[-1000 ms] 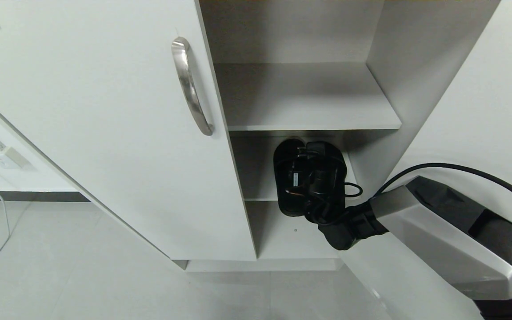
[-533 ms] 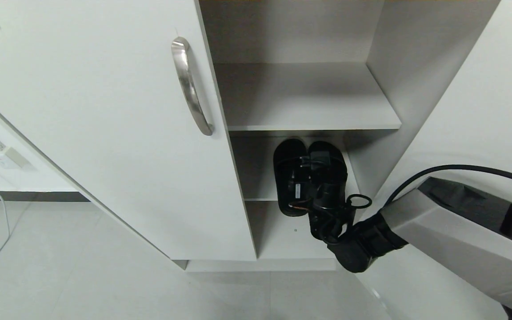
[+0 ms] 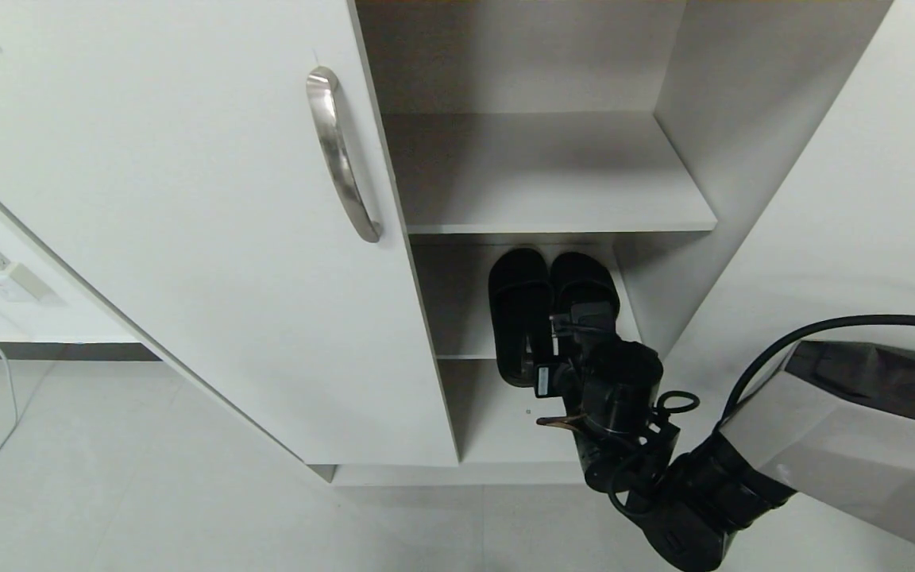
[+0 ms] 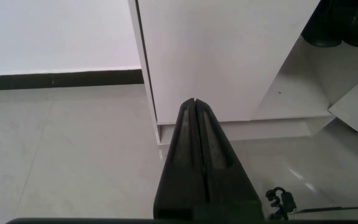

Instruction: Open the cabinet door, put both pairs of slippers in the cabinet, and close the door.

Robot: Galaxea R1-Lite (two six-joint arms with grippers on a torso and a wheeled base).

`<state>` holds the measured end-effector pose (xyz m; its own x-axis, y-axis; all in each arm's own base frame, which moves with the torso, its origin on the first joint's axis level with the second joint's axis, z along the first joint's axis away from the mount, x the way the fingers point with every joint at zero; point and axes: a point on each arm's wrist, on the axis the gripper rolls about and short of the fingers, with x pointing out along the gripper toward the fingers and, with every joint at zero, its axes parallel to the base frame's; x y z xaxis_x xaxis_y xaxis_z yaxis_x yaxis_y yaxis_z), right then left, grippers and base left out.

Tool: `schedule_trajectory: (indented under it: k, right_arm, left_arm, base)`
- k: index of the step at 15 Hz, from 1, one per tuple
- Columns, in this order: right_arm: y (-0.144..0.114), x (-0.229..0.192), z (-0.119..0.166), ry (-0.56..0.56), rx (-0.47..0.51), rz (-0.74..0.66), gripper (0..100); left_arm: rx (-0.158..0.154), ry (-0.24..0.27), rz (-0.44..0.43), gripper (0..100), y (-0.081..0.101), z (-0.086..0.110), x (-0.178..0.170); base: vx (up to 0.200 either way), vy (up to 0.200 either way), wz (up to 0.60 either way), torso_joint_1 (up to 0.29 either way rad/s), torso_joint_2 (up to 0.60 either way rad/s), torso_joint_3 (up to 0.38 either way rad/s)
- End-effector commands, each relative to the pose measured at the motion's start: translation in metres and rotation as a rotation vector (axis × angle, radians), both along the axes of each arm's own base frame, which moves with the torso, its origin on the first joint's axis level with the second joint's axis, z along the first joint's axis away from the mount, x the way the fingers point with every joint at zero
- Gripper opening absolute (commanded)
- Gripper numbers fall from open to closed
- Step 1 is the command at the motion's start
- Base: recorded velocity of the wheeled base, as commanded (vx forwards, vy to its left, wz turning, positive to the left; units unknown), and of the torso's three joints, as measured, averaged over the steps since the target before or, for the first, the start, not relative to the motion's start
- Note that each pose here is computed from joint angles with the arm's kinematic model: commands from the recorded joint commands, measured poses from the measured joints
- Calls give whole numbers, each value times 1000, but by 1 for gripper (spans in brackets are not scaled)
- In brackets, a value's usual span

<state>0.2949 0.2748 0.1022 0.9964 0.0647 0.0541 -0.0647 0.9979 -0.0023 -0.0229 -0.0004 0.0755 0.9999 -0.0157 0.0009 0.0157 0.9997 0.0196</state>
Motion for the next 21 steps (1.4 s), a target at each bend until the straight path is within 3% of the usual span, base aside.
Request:
schedule_trajectory:
  k: [1,10,21]
  right_arm:
    - [5,-8,1,0,-4,24,100]
    - [4,-15,-1,-11,-14,32,100]
    - [1,-24,6,-27,2,49,100]
  left_arm:
    - [0,1,0,0,0,0,0]
    - [-6,2,3,0,0,0,0]
    - [-4,1,2,0,0,0,0]
  base:
    - [0,0,0,0,0,0]
    - [-178,0,0,2,2,2]
    - [0,0,0,0,0,0]
